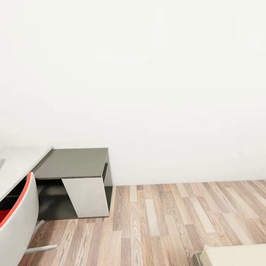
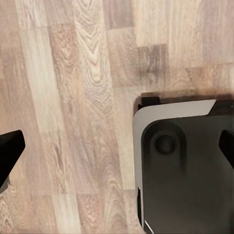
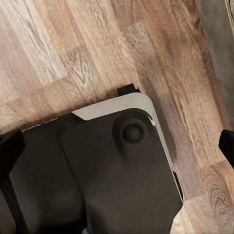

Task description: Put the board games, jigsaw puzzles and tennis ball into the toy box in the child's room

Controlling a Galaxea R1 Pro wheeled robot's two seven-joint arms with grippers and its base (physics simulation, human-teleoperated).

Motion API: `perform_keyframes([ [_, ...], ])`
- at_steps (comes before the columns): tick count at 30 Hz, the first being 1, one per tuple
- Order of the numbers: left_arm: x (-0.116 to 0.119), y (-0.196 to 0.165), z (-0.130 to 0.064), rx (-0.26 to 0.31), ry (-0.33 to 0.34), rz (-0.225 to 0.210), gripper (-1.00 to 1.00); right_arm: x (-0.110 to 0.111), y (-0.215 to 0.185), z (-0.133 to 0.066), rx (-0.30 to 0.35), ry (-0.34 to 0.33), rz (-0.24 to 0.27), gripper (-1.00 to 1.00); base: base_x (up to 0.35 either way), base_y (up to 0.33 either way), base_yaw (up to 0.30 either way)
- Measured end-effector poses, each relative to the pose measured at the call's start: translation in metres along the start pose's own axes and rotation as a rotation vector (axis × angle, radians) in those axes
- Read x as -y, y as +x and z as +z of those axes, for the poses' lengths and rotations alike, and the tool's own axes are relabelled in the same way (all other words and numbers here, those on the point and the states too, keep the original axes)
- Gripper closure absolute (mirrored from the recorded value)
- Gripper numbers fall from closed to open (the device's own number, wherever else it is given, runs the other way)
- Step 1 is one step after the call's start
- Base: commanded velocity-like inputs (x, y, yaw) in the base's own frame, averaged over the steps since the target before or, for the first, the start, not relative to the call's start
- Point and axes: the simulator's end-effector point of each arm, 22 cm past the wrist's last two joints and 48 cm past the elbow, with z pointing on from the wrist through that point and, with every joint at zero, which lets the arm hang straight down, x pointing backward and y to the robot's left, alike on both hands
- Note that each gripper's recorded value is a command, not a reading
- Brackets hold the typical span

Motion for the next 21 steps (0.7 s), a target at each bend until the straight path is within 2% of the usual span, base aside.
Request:
perform_keyframes([
  [4, 0.0003, 0.0023, 0.0004, -0.006, 0.001, 0.000, -1.00, 0.0016, -0.0005, 0.0005, 0.006, 0.003, 0.001, -1.00, 0.000, 0.000, 0.000],
  [8, 0.0004, 0.0031, 0.0005, -0.007, 0.001, 0.000, -1.00, 0.0023, -0.0071, 0.0004, 0.043, 0.004, 0.003, -1.00, 0.000, 0.000, 0.000],
  [21, 0.0004, 0.0033, 0.0005, -0.008, 0.001, 0.001, -1.00, 0.0074, -0.0066, 0.0004, 0.061, 0.013, -0.004, -1.00, 0.000, 0.000, 0.000],
])
